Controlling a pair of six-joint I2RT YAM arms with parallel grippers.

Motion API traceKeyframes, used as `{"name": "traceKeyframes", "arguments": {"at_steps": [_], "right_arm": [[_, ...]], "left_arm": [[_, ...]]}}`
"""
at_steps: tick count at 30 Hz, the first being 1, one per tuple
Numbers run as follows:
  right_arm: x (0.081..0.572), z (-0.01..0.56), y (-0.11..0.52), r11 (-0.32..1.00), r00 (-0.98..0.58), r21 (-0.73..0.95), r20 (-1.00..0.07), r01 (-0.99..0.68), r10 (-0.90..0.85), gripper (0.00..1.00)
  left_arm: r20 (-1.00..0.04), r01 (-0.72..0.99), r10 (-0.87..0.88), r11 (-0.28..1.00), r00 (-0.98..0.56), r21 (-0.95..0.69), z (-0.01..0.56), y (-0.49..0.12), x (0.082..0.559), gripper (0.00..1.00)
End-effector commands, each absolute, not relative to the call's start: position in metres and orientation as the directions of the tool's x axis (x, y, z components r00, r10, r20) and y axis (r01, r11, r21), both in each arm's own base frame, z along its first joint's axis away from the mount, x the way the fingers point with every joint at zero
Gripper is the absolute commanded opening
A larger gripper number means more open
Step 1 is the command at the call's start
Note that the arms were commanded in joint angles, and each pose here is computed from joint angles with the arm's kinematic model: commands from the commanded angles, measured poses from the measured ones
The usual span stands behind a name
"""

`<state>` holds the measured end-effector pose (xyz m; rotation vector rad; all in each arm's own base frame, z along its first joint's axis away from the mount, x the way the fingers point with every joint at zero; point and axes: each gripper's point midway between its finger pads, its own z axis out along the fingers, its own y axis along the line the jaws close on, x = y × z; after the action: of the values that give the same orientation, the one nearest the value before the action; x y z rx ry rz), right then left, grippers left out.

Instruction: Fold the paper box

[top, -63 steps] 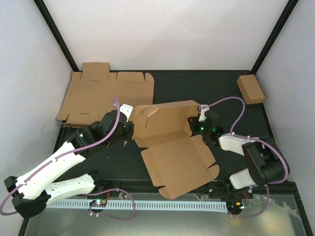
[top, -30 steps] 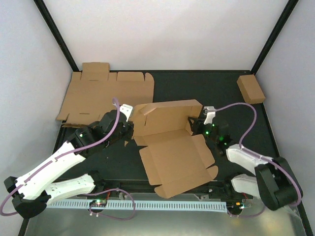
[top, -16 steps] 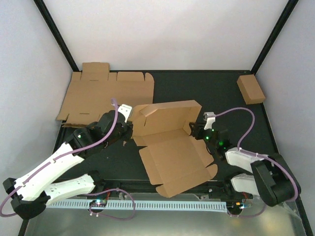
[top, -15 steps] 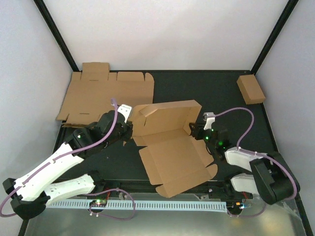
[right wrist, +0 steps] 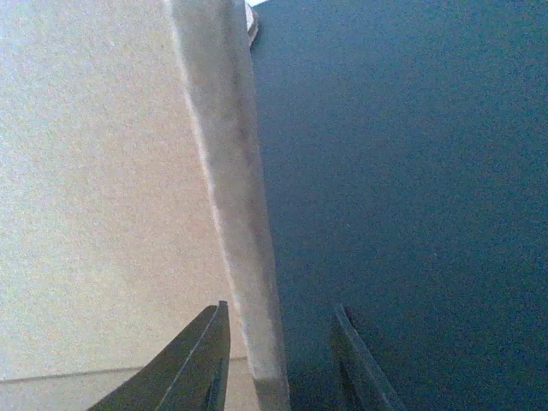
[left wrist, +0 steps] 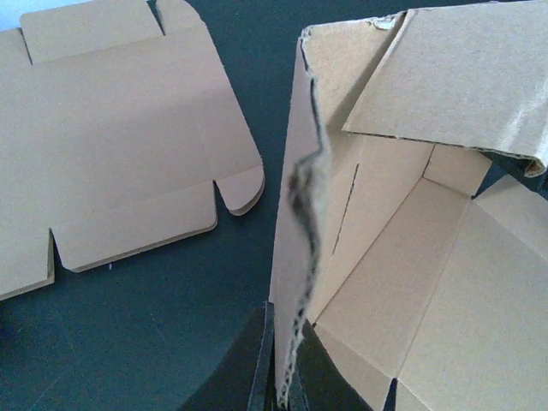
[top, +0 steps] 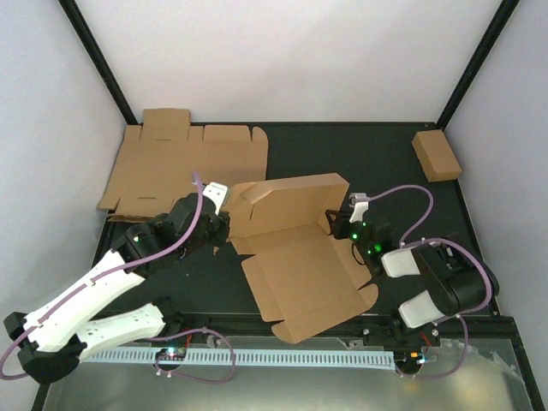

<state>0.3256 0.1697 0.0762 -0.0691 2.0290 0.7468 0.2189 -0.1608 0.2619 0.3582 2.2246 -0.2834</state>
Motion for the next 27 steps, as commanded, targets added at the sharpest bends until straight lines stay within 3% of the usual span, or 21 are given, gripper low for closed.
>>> {"name": "traceKeyframes", "arguments": {"at_steps": [1,15,17,21,27], "right_arm": [[0.343,0.109,0.176,0.790,-0.443,0.471,-0.849,-0.393,0.286,0.34],[0.361,0.128,0.176,0.798,-0.342,0.436,-0.888,-0.415,0.307,0.32],[0.363,0.129,0.177,0.799,-0.332,0.432,-0.892,-0.418,0.308,0.26],[0.369,0.128,0.174,0.812,-0.324,0.427,-0.893,-0.399,0.311,0.02],[0.364,0.126,0.167,0.822,-0.335,0.439,-0.884,-0.361,0.325,0.01]], "left_arm": [[-0.795,0.347,0.132,0.932,-0.592,-0.104,0.270,-0.162,0.221,0.02],[-0.791,0.346,0.132,0.932,-0.598,-0.107,0.269,-0.162,0.221,0.02],[-0.790,0.349,0.132,0.931,-0.598,-0.108,0.270,-0.162,0.221,0.01],[-0.789,0.344,0.133,0.933,-0.600,-0.104,0.269,-0.161,0.221,0.01],[-0.791,0.346,0.131,0.932,-0.598,-0.107,0.271,-0.162,0.223,0.02]]}}
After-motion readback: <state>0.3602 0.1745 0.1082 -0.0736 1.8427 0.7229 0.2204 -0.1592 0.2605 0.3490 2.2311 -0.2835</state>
